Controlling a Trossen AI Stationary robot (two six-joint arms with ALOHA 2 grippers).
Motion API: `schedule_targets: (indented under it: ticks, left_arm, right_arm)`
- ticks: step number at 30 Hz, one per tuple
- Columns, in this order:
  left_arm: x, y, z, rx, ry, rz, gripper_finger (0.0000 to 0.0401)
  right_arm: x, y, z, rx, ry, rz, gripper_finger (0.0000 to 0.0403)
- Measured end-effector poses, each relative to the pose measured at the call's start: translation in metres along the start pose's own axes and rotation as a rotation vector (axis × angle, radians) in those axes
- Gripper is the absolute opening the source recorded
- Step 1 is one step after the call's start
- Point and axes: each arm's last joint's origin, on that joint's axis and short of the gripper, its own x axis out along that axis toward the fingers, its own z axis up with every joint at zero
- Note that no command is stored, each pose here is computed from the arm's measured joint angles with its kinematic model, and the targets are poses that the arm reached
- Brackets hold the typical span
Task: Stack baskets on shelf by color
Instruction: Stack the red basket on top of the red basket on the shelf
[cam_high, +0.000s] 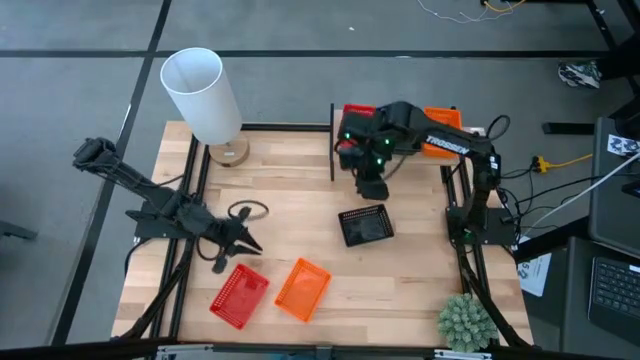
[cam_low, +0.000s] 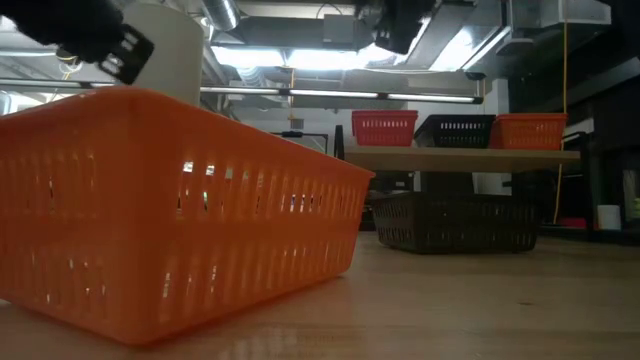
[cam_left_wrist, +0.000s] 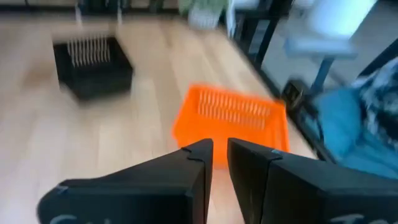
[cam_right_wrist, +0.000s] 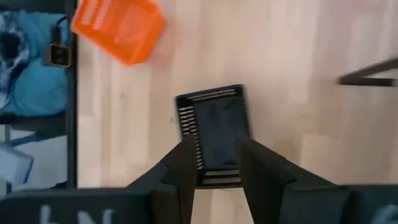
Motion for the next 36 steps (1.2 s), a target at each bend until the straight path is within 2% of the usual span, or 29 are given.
schedule_targets:
  ticks: [4, 8, 10, 14, 18, 21, 24, 29, 36]
  left_arm:
    - [0.005, -0.019, -0.002, -0.152, 0.256, 0.003, 0.0041]
    - [0.006, -0.041, -0.009, -0.472, 0.61, 0.045, 0.0041]
    - [0.008, -0.052, -0.011, -0.578, 0.743, 0.08, 0.0041]
    - [0.007, -0.07, -0.021, -0.65, 0.905, 0.162, 0.0041]
    - [0.011, -0.084, -0.033, -0.698, 0.985, 0.183, 0.0041]
    - [0.018, -0.093, -0.036, -0.706, 0.984, 0.138, 0.0041]
    - [0.019, -0.096, -0.039, -0.723, 1.008, 0.144, 0.0041]
    - [0.022, -0.092, -0.047, -0.74, 1.054, 0.234, 0.0035]
    - [0.057, -0.071, -0.049, -0.729, 1.012, 0.218, 0.0006]
  right_arm:
    - [0.004, 0.028, -0.002, -0.058, 0.015, 0.022, 0.0113]
    - [0.007, 0.053, -0.011, -0.064, 0.045, 0.022, 0.0113]
    - [0.01, 0.062, -0.014, -0.04, 0.064, -0.019, 0.0113]
    - [0.015, 0.082, -0.021, 0.028, 0.085, -0.08, 0.0113]
    - [0.026, 0.103, -0.029, 0.047, 0.125, -0.089, 0.0113]
    - [0.032, 0.119, -0.033, 0.002, 0.149, -0.077, 0.0113]
    - [0.037, 0.133, -0.036, -0.022, 0.167, -0.069, 0.0113]
    - [0.042, 0.154, -0.042, 0.001, 0.172, -0.113, 0.0113]
    - [0.049, 0.183, -0.053, -0.002, 0.165, -0.178, 0.0113]
